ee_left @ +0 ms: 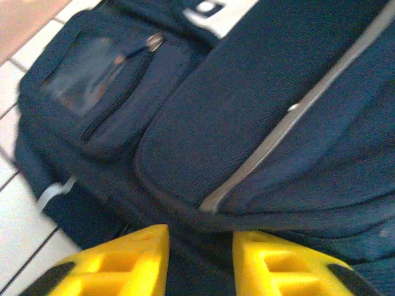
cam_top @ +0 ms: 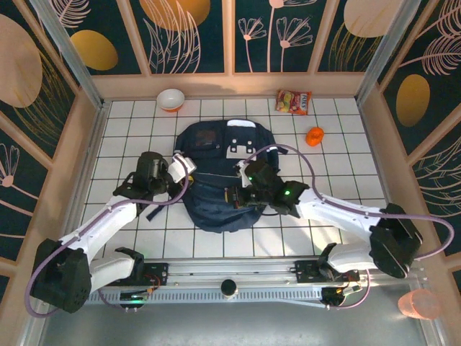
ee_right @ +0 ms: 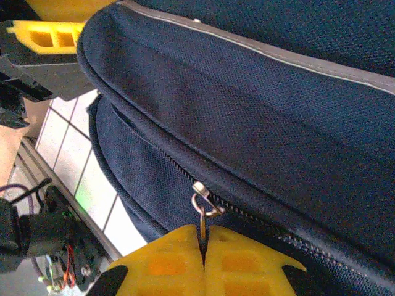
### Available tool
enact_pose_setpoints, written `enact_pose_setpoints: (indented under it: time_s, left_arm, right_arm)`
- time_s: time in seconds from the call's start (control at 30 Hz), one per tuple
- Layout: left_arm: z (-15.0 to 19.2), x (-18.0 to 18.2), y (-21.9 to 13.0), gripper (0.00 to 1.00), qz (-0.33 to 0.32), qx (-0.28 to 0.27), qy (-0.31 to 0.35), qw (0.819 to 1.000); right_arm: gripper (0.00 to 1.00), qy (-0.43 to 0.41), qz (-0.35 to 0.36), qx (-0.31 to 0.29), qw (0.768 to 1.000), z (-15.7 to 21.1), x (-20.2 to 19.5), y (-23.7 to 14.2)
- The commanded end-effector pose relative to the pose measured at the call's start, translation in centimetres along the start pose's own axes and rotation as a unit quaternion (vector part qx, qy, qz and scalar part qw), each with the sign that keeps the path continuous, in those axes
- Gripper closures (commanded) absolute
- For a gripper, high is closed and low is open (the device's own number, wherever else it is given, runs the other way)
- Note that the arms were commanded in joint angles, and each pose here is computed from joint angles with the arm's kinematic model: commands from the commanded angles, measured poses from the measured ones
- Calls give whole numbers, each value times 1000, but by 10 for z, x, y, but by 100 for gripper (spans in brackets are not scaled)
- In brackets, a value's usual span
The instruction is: Pack the student bag
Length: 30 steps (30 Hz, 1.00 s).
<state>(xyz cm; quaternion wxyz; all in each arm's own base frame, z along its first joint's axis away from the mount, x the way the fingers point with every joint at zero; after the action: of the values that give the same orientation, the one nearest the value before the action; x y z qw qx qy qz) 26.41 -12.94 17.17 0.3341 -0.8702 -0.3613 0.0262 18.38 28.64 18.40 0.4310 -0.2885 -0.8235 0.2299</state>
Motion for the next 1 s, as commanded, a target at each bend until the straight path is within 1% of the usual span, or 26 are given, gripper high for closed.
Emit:
enact_pose_setpoints:
  time_s: [0.0,0.07,0.2,0.33,0.47,0.57,0.7,0.83,0.97]
  left_arm:
    - [-16,9,-7,55,-12,-20,-3,1000]
    - [-25,5,-15,48,6,-35,7,999]
    - [-37,-1,-31,42,17,-75,35,996]
    - [-40,-10,-39,42,43,-95,64,993]
    - [-47,-26,-46,43,109,-125,97,981]
    - [-52,-31,-47,44,134,-147,104,975]
    - [-50,-37,-41,45,156,-143,114,971]
    - [-50,-48,-35,45,177,-133,147,964]
    - [-51,-57,-24,44,183,-118,172,961]
  right_arm:
    - [100,10,-39,-61,997,-26,23,9]
    - [100,5,-39,-61,997,-30,25,14]
    - [100,-1,-37,-49,998,-29,25,22]
    - [100,-11,-45,-39,998,-26,25,22]
    - [100,-17,-55,-39,998,-26,26,18]
    - [100,-19,-70,-42,996,-26,27,15]
    - [100,-16,-76,-48,996,-26,27,13]
    - [100,-15,-72,-43,996,-26,24,13]
    - [100,-16,-73,-34,997,-24,24,13]
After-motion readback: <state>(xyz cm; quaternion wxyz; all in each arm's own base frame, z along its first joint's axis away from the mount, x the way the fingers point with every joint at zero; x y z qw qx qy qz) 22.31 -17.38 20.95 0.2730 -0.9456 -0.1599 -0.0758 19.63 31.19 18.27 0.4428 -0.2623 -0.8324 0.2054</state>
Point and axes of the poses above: each hand's point on the last joint's axis, 136 mm out from that joint toward the fingers, its own y axis out along the fingers, its own x axis along the line the jaws close on, z = x × y, the point moved 6 cm from there along -y, back along the fingers, and after that the axes turned 1 degree about -y, right-handed, at the moved point
